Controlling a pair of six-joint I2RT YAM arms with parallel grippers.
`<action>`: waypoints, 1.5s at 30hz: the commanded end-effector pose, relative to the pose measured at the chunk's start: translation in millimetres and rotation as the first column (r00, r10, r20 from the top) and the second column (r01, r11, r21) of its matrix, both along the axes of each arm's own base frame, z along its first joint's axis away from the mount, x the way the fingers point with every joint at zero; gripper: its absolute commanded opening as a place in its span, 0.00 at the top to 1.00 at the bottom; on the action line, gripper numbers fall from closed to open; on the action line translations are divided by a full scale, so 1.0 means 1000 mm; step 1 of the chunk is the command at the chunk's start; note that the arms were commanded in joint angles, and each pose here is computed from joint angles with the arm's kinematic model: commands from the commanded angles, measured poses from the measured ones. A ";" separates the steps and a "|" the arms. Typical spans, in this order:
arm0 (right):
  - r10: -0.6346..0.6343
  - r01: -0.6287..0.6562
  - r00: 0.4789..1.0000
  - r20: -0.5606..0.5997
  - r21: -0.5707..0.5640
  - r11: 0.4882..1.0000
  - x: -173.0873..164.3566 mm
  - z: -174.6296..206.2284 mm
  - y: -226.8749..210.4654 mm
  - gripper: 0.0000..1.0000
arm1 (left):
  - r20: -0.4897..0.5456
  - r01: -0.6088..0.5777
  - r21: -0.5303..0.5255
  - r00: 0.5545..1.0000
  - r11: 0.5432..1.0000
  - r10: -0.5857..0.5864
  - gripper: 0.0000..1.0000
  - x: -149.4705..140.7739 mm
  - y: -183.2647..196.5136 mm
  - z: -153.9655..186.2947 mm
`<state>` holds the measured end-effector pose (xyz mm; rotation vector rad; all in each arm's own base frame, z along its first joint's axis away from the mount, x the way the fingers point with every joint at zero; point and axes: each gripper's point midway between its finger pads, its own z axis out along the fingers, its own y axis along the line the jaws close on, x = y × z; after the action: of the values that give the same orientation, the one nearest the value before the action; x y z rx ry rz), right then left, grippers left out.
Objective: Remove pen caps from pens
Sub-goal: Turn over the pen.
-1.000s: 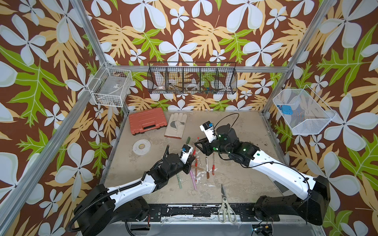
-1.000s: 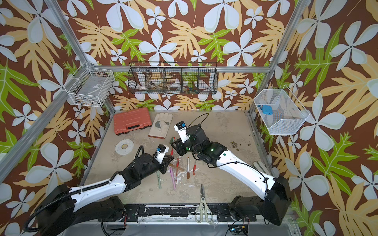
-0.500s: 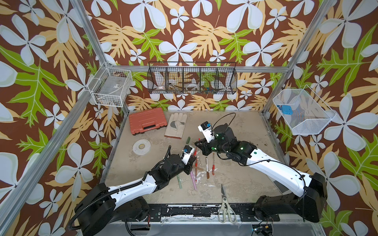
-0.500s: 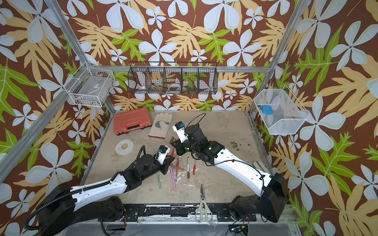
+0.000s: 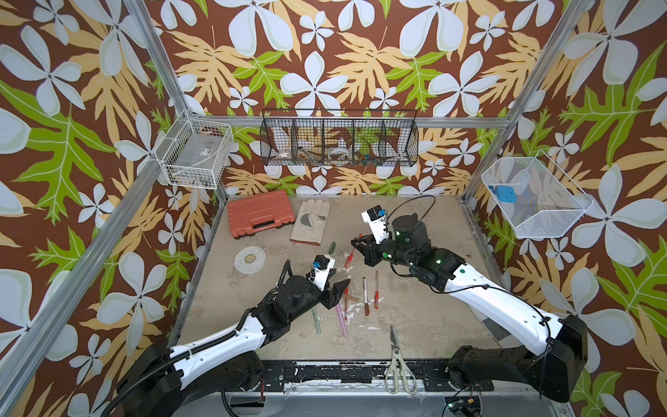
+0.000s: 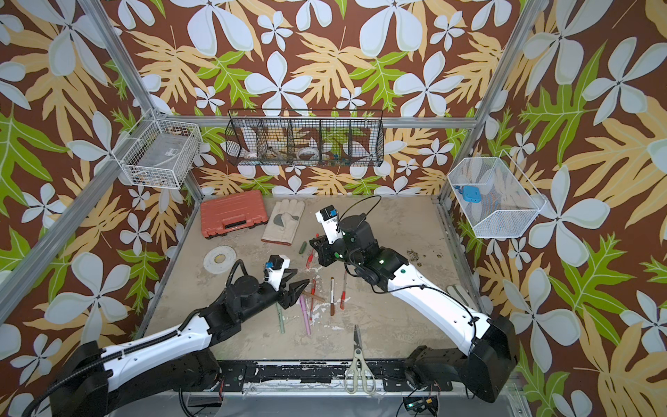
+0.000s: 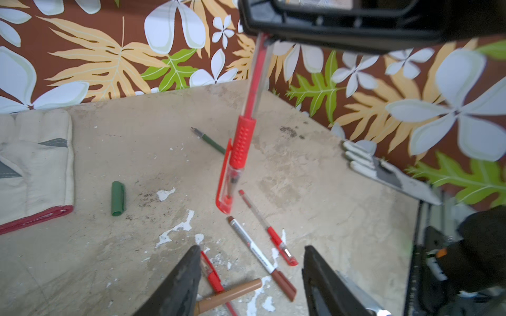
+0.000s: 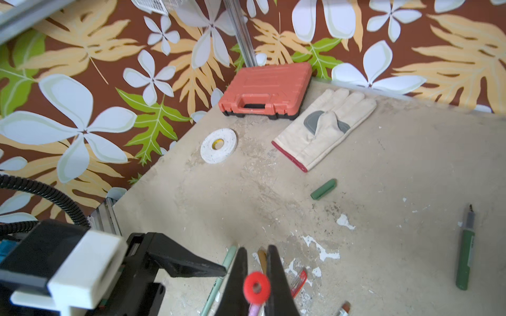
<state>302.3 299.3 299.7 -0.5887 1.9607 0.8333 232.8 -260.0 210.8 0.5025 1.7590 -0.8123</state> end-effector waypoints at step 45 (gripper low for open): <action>-0.117 -0.263 0.730 0.673 0.436 0.861 -0.035 0.134 -0.018 1.00 | -0.263 -0.100 -0.942 0.813 0.321 -0.519 0.52 0.049 0.030 0.167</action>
<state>274.2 283.2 421.8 -0.5502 1.0420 0.9552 288.8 -231.0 362.0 -0.3920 1.3747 -2.1012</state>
